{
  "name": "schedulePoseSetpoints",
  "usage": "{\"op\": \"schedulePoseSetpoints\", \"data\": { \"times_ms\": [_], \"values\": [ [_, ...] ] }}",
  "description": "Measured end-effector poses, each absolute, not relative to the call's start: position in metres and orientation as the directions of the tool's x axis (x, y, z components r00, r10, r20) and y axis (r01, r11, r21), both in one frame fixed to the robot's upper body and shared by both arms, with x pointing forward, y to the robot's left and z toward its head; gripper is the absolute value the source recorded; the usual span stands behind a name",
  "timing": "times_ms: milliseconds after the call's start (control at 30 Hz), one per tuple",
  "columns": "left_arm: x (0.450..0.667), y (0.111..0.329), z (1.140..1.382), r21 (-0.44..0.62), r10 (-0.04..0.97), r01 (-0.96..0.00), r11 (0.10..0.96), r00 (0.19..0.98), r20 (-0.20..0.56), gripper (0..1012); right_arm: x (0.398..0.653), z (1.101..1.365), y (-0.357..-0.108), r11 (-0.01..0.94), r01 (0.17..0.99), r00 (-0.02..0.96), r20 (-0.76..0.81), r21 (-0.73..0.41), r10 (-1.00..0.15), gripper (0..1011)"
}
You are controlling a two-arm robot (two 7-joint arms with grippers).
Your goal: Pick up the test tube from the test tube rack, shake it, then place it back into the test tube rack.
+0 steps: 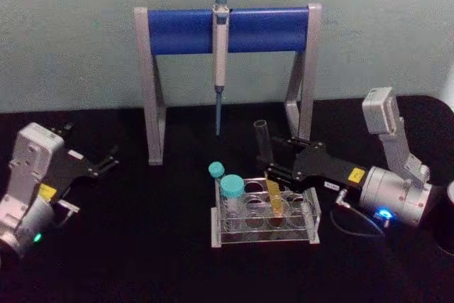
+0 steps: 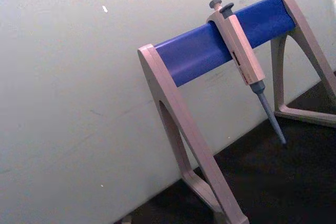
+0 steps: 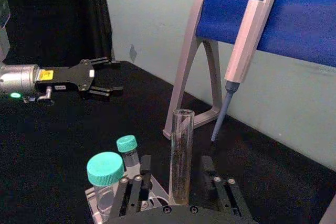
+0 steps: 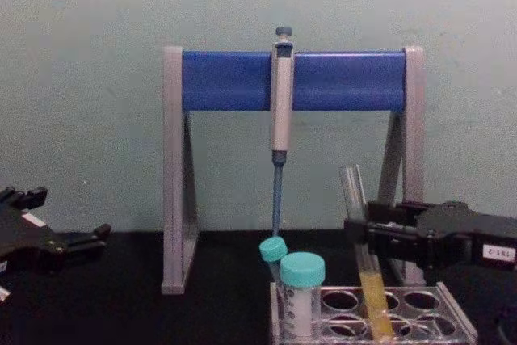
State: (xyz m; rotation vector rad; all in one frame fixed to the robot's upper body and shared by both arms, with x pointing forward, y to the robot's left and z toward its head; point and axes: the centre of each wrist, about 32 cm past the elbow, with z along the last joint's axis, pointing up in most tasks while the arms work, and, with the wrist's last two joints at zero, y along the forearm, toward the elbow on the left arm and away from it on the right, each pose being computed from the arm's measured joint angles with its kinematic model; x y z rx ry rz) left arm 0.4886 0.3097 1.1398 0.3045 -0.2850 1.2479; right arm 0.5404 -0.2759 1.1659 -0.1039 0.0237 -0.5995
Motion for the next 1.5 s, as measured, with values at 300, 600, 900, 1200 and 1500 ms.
{"op": "schedulePoseSetpoints", "data": {
  "times_ms": [300, 600, 900, 1200, 1500],
  "values": [
    [0.489, 0.310, 1.140, 0.070, 0.880, -0.955, 0.287, 0.292, 0.374, 1001, 0.541, 1.166, -0.276, 0.821, 0.562, 0.826, 0.008, -0.103, -0.564, 865],
    [0.489, 0.310, 1.140, 0.070, 0.880, -0.955, 0.287, 0.292, 0.374, 1001, 0.541, 1.166, -0.276, 0.821, 0.562, 0.826, 0.008, -0.102, -0.564, 1000],
    [0.489, 0.310, 1.140, 0.070, 0.880, -0.955, 0.287, 0.292, 0.374, 1001, 0.537, 1.168, -0.277, 0.822, 0.566, 0.824, 0.032, -0.058, -0.565, 1000],
    [0.489, 0.310, 1.140, 0.070, 0.880, -0.955, 0.287, 0.292, 0.374, 1001, 0.518, 1.179, -0.285, 0.719, 0.690, 0.714, 0.085, 0.081, -0.695, 1000],
    [0.489, 0.310, 1.140, 0.070, 0.880, -0.955, 0.287, 0.292, 0.374, 1001, 0.499, 1.178, -0.287, 0.459, 0.888, 0.455, 0.085, 0.032, -0.886, 1000]
  ]
}}
